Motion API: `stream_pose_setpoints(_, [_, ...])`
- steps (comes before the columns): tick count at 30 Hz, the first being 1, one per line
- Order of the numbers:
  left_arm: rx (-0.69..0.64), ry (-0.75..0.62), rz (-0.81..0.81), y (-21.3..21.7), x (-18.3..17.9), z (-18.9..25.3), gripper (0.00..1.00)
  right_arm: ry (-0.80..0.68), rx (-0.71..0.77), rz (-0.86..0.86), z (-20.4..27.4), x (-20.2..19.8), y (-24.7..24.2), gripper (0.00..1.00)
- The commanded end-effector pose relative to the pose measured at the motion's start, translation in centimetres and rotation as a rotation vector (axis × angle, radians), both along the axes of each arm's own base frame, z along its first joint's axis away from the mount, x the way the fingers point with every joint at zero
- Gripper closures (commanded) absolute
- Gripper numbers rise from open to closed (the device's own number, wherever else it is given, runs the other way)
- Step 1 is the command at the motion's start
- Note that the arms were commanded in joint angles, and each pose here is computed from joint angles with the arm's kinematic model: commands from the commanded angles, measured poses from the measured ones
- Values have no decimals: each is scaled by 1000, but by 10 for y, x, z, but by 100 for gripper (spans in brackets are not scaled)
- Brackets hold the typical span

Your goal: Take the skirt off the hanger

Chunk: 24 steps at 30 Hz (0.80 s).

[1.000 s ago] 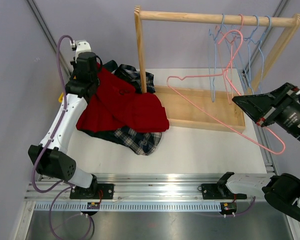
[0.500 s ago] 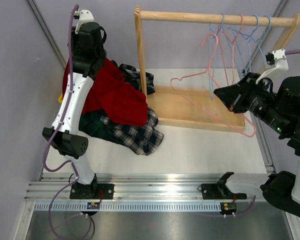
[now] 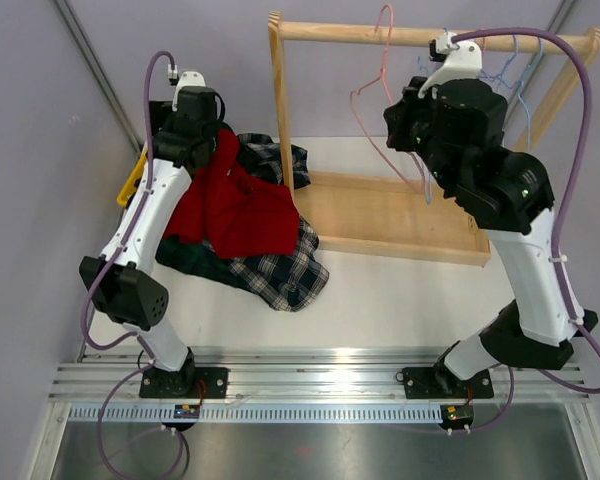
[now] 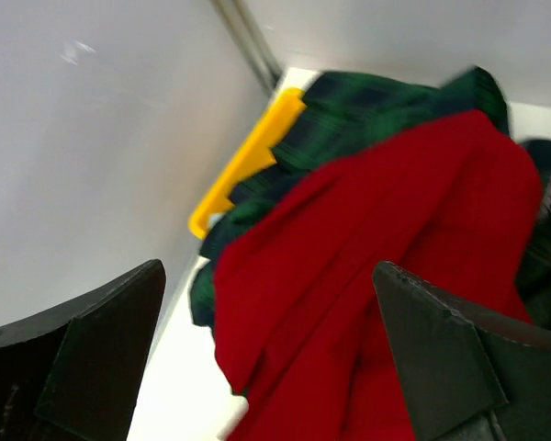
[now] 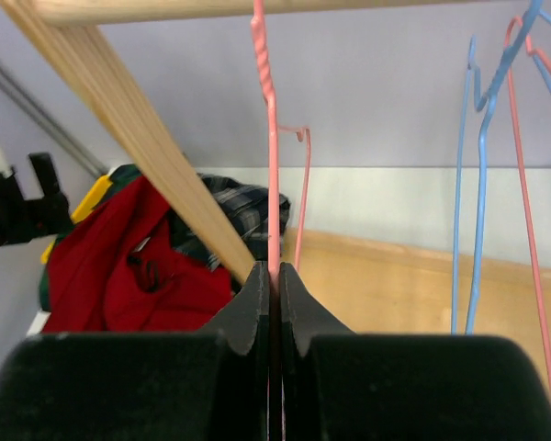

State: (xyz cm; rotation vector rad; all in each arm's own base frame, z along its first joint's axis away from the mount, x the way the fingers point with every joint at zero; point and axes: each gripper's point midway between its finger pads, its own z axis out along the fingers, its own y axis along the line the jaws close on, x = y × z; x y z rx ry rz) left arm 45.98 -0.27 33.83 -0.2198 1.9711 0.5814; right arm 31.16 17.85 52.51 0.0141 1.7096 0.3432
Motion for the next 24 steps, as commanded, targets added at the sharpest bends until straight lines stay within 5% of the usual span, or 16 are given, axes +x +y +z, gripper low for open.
stream_pose_setpoints(1, [-145, -121, -86, -14, -17, 37, 1, -181, 42, -125, 52, 14, -20, 100])
stream_pose_setpoints(13, [-351, -237, -323, -50, -109, 65, 1, -137, -15, -238, 18, 57, -23, 100])
stream_pose_setpoints(24, [-419, -215, -447, -72, -158, 72, 1, -55, 17, -214, -23, 34, -36, 96])
